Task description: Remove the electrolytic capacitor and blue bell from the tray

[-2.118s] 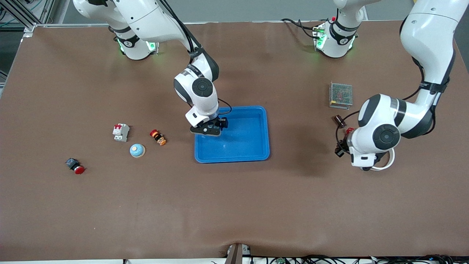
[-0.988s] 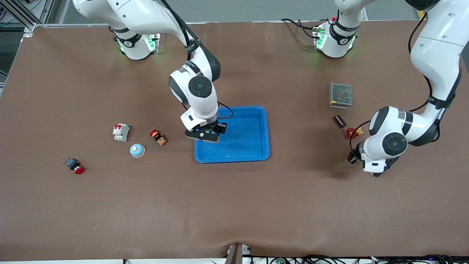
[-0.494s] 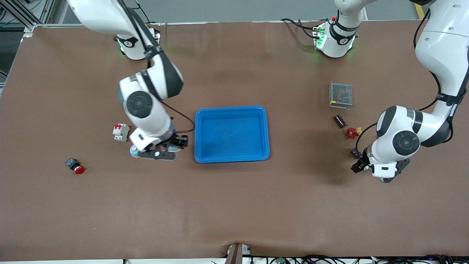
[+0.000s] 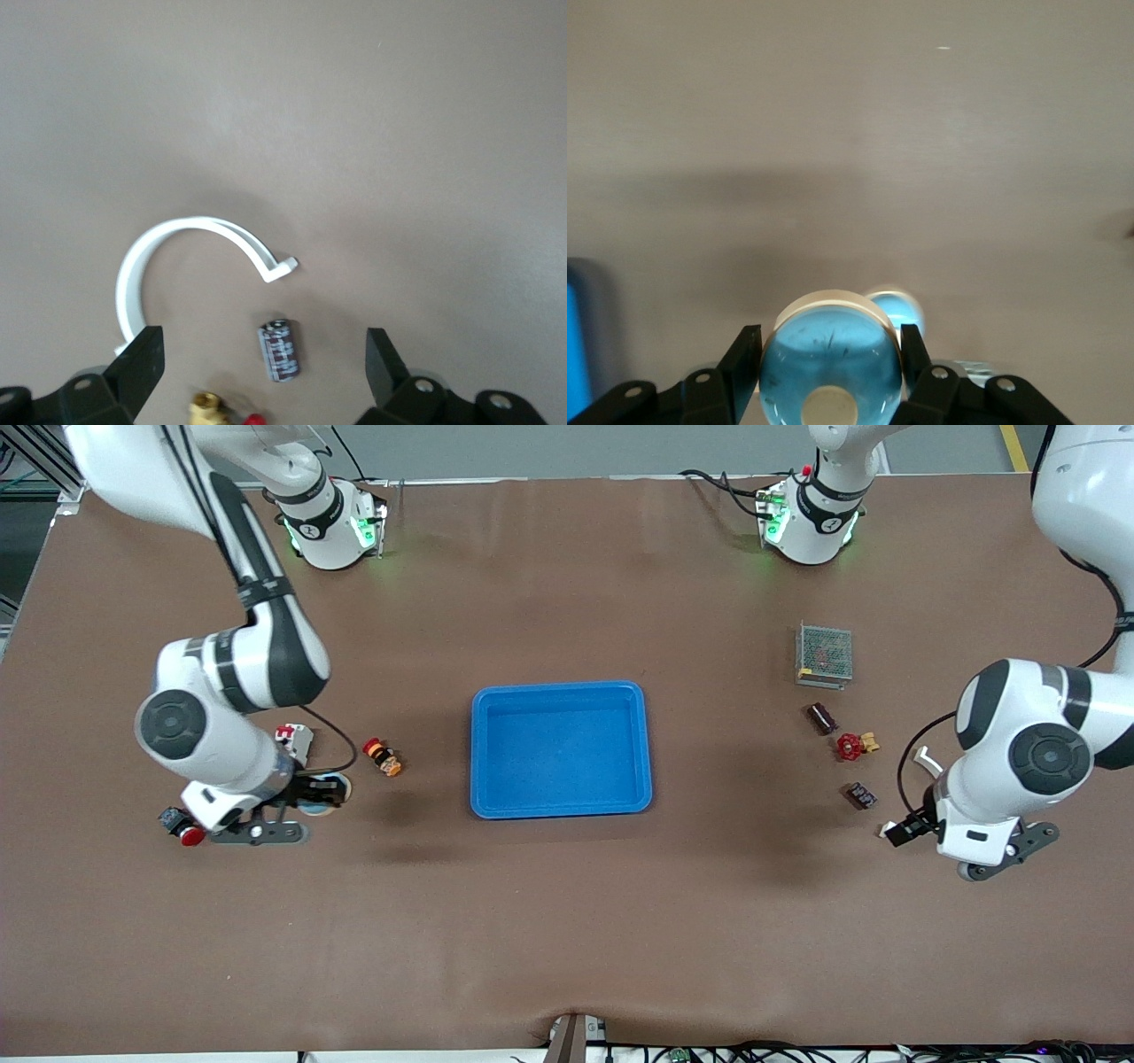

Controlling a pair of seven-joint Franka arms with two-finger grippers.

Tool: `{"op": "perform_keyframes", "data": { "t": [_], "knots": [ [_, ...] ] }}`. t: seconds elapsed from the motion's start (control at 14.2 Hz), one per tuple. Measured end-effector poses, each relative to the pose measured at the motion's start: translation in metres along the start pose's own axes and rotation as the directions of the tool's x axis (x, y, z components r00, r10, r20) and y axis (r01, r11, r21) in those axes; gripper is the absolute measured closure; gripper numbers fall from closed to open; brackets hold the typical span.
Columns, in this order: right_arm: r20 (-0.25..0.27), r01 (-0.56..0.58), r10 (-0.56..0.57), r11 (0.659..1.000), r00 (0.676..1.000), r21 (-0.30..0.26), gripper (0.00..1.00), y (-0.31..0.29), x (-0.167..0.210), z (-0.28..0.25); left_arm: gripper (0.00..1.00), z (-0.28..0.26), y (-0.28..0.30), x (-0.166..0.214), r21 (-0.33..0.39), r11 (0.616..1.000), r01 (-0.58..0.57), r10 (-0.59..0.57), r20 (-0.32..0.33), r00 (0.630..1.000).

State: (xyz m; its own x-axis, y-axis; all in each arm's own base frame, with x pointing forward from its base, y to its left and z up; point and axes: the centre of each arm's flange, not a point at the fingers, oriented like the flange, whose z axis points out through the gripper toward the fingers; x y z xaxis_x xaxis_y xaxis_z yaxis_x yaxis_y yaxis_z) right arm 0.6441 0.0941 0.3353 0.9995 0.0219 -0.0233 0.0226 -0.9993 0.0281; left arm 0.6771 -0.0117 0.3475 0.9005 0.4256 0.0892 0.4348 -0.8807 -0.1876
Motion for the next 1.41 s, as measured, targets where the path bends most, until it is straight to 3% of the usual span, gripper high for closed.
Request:
{"op": "perform_keyframes", "data": {
  "t": [0.14, 0.49, 0.78, 1.13, 1.41],
  "knots": [
    [0.001, 0.020, -0.020, 1.000, 1.000, 0.002, 0.32, 0.042, -0.002, 0.012, 0.00, -0.021, -0.009, 0.002, 0.004, 0.999, -0.049, 0.049, -0.011, 0.999],
    [-0.057, 0.111, -0.111, 0.994, 0.992, -0.003, 0.32, 0.119, -0.028, 0.068, 0.00, -0.082, -0.016, -0.010, -0.022, 0.992, -0.123, 0.122, -0.026, 0.992],
    [-0.073, 0.152, -0.153, 0.988, 0.986, -0.013, 0.32, 0.175, -0.056, 0.100, 0.00, -0.128, -0.026, -0.021, -0.076, 0.978, -0.194, 0.192, -0.030, 0.981],
    [-0.090, 0.167, -0.169, 0.986, 0.982, -0.023, 0.32, 0.202, -0.071, 0.114, 0.00, -0.171, -0.038, -0.044, -0.088, 0.976, -0.199, 0.201, 0.008, 0.980],
    [-0.082, 0.166, -0.166, 0.986, 0.983, -0.018, 0.32, 0.203, -0.079, 0.127, 0.00, -0.216, -0.048, -0.067, -0.119, 0.966, -0.228, 0.229, -0.009, 0.973]
  ]
}}
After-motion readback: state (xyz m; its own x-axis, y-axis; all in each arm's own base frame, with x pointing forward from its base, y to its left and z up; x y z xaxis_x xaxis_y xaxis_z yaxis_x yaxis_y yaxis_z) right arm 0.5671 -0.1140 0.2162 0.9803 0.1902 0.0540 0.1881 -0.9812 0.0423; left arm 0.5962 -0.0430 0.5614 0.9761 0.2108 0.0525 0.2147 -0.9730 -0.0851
